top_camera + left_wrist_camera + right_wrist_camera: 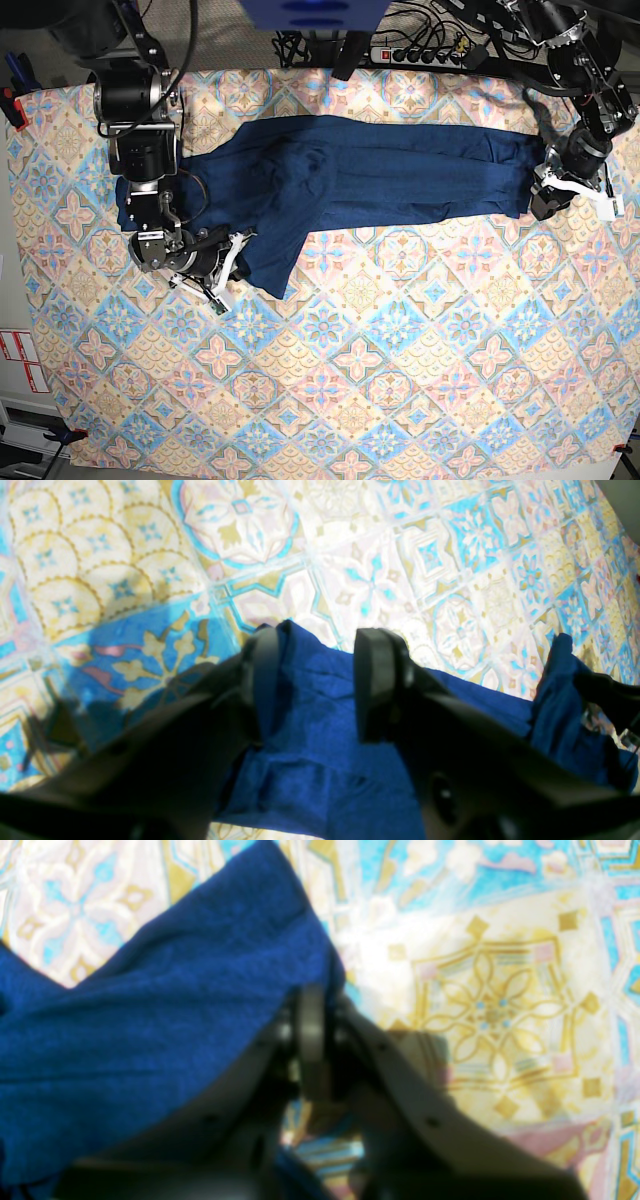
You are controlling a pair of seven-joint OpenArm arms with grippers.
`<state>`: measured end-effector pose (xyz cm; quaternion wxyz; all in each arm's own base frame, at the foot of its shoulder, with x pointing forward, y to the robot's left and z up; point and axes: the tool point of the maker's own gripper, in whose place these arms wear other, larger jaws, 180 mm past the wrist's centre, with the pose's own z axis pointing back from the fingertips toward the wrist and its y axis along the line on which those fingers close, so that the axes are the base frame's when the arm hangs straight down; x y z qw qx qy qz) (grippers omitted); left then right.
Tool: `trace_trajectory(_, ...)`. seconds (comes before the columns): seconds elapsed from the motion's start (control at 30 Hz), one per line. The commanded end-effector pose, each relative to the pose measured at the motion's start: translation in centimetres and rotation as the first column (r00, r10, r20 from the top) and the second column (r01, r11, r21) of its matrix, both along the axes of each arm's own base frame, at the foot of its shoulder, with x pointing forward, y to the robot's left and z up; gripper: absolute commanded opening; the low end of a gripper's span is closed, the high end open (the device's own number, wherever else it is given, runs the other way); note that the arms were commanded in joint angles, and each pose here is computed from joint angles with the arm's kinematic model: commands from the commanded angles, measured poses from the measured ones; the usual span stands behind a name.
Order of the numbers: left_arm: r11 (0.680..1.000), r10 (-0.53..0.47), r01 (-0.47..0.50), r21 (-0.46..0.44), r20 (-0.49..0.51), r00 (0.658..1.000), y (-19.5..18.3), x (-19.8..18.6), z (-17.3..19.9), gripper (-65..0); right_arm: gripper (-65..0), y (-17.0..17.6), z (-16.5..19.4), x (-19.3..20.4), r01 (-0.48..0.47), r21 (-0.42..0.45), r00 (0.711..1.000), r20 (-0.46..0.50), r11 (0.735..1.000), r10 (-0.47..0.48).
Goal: Fold the T-shirt properly
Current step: 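Sweep the right gripper across the shirt to flatten the sleeve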
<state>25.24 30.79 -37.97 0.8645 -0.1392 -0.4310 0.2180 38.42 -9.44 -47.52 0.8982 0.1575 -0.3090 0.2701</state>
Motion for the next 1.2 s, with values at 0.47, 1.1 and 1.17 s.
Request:
trace_trajectory(0.47,1.000,-0.001,0.001,0.017,0.047,0.999,0.5,0.7,1.4,-40.6,-64.4,9.6,12.4,-4.3,-0.115,0.308,0.982,0.179,0.944,0.062)
trace_trajectory(1.1,0.988,0.142,-0.145,0.049,0.060,0.988,5.4,-2.1,2.4,-40.6,-64.5,25.9,15.4,-15.4,-0.486,0.452,0.873,0.210,0.748,0.440)
trace_trajectory(1.17,0.988,0.143,-0.145,0.054,0.042,0.989,5.5,-2.8,2.1,-40.6,-64.5,26.6,14.8,-15.7,-0.510,0.439,0.858,0.196,0.740,0.476)
